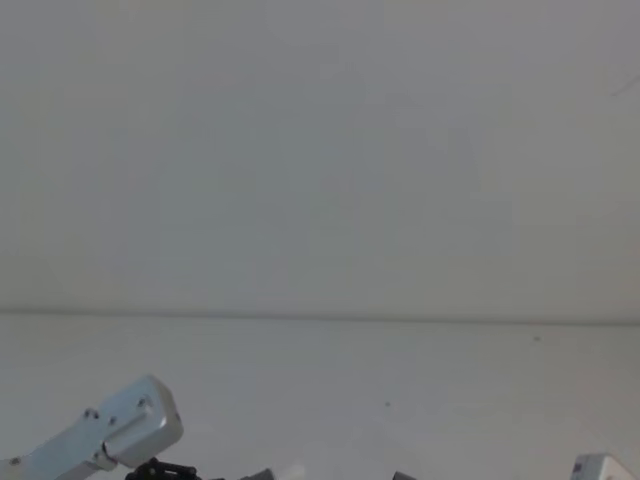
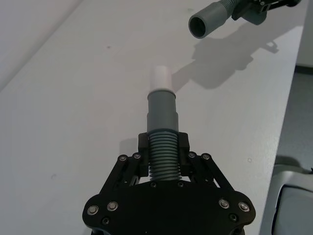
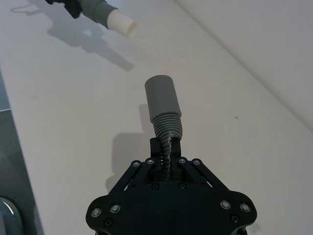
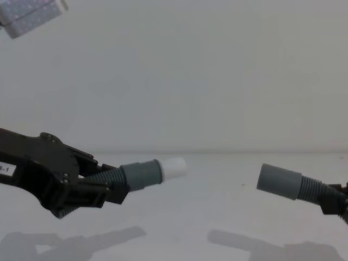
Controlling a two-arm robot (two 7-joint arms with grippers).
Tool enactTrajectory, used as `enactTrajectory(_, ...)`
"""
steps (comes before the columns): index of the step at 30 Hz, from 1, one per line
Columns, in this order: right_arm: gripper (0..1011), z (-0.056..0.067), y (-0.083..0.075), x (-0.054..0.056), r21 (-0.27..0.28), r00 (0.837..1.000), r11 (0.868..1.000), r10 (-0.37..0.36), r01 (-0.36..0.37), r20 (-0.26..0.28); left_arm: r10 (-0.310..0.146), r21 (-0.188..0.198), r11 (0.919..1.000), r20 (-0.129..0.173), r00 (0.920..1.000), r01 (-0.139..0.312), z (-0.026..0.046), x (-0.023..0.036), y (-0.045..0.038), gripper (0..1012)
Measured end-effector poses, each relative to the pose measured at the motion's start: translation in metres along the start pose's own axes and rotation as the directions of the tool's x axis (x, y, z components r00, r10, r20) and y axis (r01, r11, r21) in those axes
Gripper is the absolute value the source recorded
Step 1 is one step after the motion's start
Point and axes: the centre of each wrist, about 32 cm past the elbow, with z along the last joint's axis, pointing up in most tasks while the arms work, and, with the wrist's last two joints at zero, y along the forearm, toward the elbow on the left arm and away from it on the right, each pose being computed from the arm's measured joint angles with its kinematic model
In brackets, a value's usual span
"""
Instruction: Use both hands to pick up one end of the pipe from the table, align the ends, and insert them.
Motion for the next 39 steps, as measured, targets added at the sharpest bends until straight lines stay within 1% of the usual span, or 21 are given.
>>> enactTrajectory(1,81,0.000,0.000,0.000,0.003,1.000,1.000,0.007,-0.007,0.005,-0.011,0.001,0.9999,0.010,0.9999,0.011,-0.0004,0.0018,-0.0010,304)
enactTrajectory(5,81,-0.001,0.000,-0.001,0.009,0.999,1.000,0.025,-0.025,0.019,-0.041,0.005,0.9992,0.032,0.9986,0.041,-0.0010,0.0058,-0.0039,304)
enactTrajectory(9,80,-0.001,0.000,-0.001,0.013,0.999,0.999,0.040,-0.040,0.034,-0.075,0.011,0.9972,0.054,0.9957,0.074,-0.0012,0.0102,-0.0066,304)
enactTrajectory(10,81,-0.001,0.000,-0.001,0.014,0.998,0.999,0.042,-0.042,0.037,-0.075,0.011,0.9972,0.054,0.9957,0.074,-0.0012,0.0102,-0.0066,304)
enactTrajectory(13,81,-0.001,0.000,-0.002,0.015,0.998,0.999,0.050,-0.050,0.048,-0.105,0.018,0.9945,0.069,0.9921,0.104,-0.0012,0.0129,-0.0086,304)
enactTrajectory(17,81,0.000,0.000,-0.004,0.021,0.995,0.997,0.066,-0.068,0.070,-0.130,0.024,0.9914,0.081,0.9881,0.129,-0.0004,0.0149,-0.0096,304)
enactTrajectory(26,80,0.002,-0.001,-0.007,0.030,0.990,0.995,0.090,-0.094,0.104,-0.172,0.034,0.9850,0.099,0.9802,0.169,0.0021,0.0168,-0.0118,304)
enactTrajectory(39,81,0.006,-0.004,-0.011,0.041,0.985,0.992,0.112,-0.118,0.128,-0.204,0.032,0.9790,0.111,0.9727,0.201,0.0071,0.0169,-0.0148,304)
